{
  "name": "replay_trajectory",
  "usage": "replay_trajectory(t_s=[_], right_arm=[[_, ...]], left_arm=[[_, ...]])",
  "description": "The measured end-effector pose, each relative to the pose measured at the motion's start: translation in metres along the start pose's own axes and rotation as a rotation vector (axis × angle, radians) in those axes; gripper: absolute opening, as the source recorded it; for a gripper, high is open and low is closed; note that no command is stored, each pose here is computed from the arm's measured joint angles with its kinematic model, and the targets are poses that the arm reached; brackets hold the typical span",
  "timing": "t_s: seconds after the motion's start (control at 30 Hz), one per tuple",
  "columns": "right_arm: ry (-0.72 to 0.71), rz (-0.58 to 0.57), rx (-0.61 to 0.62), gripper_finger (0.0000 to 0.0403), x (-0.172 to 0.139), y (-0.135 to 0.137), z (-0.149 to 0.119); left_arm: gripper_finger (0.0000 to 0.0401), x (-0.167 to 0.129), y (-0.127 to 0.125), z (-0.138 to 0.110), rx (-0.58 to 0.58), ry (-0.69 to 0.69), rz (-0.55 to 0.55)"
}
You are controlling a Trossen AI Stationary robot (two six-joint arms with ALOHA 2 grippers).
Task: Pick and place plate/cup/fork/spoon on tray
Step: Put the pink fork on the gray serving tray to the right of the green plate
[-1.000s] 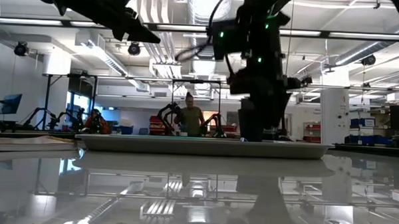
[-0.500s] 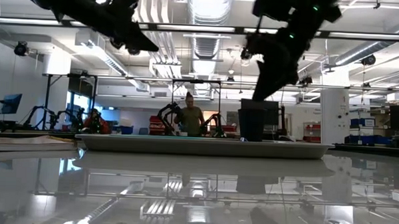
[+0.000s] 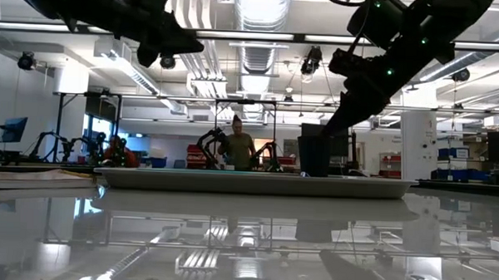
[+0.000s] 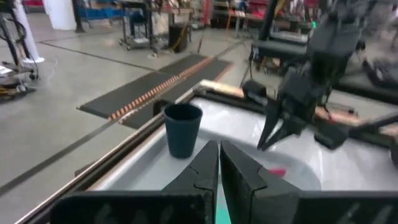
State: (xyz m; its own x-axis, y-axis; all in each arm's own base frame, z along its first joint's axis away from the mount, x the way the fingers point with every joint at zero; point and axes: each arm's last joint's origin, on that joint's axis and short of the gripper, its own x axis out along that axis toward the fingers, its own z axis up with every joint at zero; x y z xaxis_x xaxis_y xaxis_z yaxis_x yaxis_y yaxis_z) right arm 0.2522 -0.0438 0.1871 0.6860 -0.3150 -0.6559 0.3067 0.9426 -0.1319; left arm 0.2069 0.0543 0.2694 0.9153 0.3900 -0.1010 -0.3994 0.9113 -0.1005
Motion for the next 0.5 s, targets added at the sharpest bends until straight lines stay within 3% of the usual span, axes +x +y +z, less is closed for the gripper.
replay_trajectory(t_s=[0.23,0.37,0.5], right_arm=[[0.018,-0.02,0.114,0.0012,0.004,-0.022,0.001],[0.04,0.063,0.214,0.0012,0.006,-0.048,0.0],[0.065,0.046,0.279,0.0013,0.007,-0.067,-0.009]], left_arm=[[0.0,0.014,-0.013,-0.001,-0.044,-0.08,-0.031],[0.0,0.027,-0.022,-0.008,-0.054,-0.061,-0.056],[0.0,0.043,-0.032,-0.014,-0.081,-0.019,-0.047]])
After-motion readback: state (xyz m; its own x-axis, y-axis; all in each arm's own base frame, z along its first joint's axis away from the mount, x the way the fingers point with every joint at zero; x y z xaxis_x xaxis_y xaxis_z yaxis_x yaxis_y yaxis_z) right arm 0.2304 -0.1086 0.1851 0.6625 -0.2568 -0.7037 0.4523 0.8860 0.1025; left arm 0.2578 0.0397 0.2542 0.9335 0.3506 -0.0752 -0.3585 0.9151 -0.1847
